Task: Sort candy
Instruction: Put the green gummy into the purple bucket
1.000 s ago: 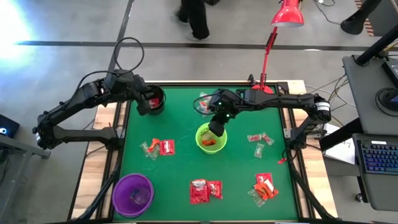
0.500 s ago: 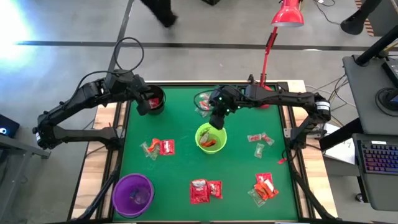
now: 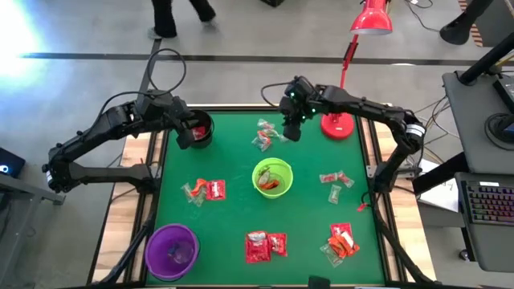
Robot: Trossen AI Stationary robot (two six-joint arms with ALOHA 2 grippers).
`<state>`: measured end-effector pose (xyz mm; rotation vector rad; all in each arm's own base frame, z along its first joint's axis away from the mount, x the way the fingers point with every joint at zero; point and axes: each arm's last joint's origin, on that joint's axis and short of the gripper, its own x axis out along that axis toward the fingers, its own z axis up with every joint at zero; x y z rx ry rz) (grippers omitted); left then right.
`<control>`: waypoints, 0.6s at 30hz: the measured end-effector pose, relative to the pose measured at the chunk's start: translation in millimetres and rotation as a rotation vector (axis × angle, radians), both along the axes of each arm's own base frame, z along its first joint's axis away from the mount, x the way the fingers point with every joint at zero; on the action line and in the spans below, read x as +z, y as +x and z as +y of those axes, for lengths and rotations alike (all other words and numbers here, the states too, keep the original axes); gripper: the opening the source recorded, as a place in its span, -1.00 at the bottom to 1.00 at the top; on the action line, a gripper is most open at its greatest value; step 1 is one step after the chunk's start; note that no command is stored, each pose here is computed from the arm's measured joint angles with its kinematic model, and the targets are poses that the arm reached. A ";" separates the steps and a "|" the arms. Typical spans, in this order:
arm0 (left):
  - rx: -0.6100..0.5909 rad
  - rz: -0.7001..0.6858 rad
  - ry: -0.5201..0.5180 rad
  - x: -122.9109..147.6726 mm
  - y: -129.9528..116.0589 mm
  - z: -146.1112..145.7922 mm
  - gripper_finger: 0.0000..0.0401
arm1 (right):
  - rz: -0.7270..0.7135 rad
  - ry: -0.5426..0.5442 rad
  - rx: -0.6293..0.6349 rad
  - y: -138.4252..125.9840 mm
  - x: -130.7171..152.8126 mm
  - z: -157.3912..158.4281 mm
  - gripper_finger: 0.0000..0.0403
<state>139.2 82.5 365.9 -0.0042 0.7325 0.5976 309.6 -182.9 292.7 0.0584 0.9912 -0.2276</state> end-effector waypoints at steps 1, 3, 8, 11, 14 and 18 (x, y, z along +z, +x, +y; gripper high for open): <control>0.000 0.000 0.000 0.0 0.0 0.0 -0.46 | 0.016 -0.014 0.017 -0.9 -4.0 -5.9 -0.44; 0.000 0.000 0.000 0.0 0.0 0.0 -0.46 | 0.049 -0.023 0.040 -2.3 -13.9 -17.3 -0.46; 0.001 -0.001 -0.001 0.0 0.0 0.0 -0.46 | 0.131 -0.010 0.072 -0.6 -42.7 -37.0 -0.46; 0.003 -0.002 -0.003 0.0 0.0 0.0 -0.46 | 0.181 0.002 0.105 2.3 -58.1 -40.8 -0.46; 0.010 -0.008 -0.009 0.0 0.0 0.0 -0.46 | 0.236 0.006 0.165 3.1 -69.2 -41.0 -0.44; 0.024 -0.019 -0.022 0.0 0.0 0.0 -0.46 | 0.278 0.014 0.223 4.1 -79.9 -41.7 -0.41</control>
